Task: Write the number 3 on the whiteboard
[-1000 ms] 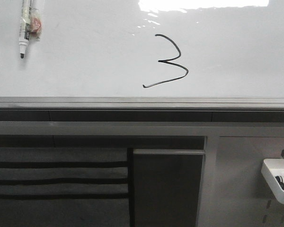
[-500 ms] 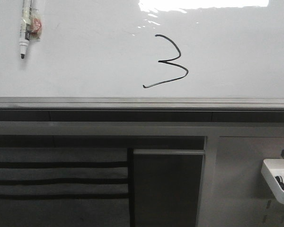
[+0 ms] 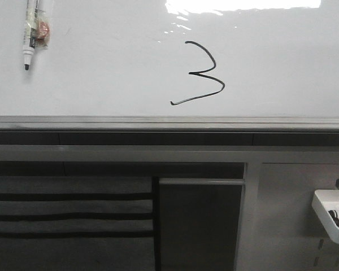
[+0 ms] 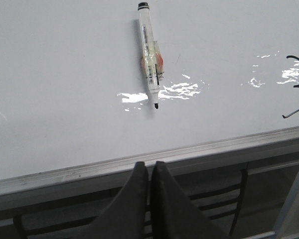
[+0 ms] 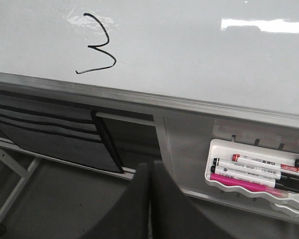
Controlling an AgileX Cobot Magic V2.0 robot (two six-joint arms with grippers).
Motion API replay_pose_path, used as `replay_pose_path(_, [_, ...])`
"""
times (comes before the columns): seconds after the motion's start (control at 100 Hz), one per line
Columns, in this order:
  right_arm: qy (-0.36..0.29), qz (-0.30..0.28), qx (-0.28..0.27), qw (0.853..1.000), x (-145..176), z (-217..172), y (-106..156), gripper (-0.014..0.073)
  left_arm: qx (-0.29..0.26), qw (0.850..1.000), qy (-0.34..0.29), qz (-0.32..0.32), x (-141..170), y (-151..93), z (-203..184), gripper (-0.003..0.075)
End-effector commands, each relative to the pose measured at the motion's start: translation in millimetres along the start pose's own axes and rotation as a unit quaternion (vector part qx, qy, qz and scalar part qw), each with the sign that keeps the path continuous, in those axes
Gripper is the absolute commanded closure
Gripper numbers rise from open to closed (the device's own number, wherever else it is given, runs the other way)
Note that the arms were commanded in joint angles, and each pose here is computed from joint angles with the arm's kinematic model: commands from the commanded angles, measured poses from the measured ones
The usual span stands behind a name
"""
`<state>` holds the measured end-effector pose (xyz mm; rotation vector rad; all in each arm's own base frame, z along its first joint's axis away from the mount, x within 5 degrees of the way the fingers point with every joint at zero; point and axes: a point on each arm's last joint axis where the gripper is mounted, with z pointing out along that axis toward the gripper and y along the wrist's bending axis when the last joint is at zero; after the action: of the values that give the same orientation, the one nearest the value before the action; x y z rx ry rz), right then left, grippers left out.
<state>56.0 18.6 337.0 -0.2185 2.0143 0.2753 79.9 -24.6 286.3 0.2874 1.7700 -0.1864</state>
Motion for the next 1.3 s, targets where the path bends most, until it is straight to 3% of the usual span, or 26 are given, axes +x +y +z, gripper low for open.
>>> replay_pose_path(0.0, [-0.047,-0.005,0.002,0.999,-14,-3,0,0.0664,-0.011,0.999,-0.043,-0.014,-12,2,-1,0.0738])
replay_pose_path(0.11, [-0.047,-0.005,0.002,0.999,-14,-3,0,0.0664,-0.013,0.999,-0.042,-0.011,-9,3,0,0.0738])
replay_pose_path(0.42, [-0.047,-0.005,0.002,0.999,-14,-3,0,0.0664,-0.074,0.988,-0.129,0.033,7,5,-32,0.0738])
replay_pose_path(0.64, [-0.047,-0.005,0.002,0.999,-14,-3,0,0.0664,-0.103,0.984,-0.144,0.009,34,10,-21,0.0738])
replay_pose_path(0.92, [-0.047,-0.005,0.002,0.999,-14,-3,0,0.0664,-0.109,0.972,-0.209,-0.015,73,9,-17,0.0738])
replay_pose_path(1.29, [-0.048,-0.005,0.002,0.999,-14,-3,0,0.0664,-0.11,0.976,-0.187,-0.019,75,9,-16,0.0738])
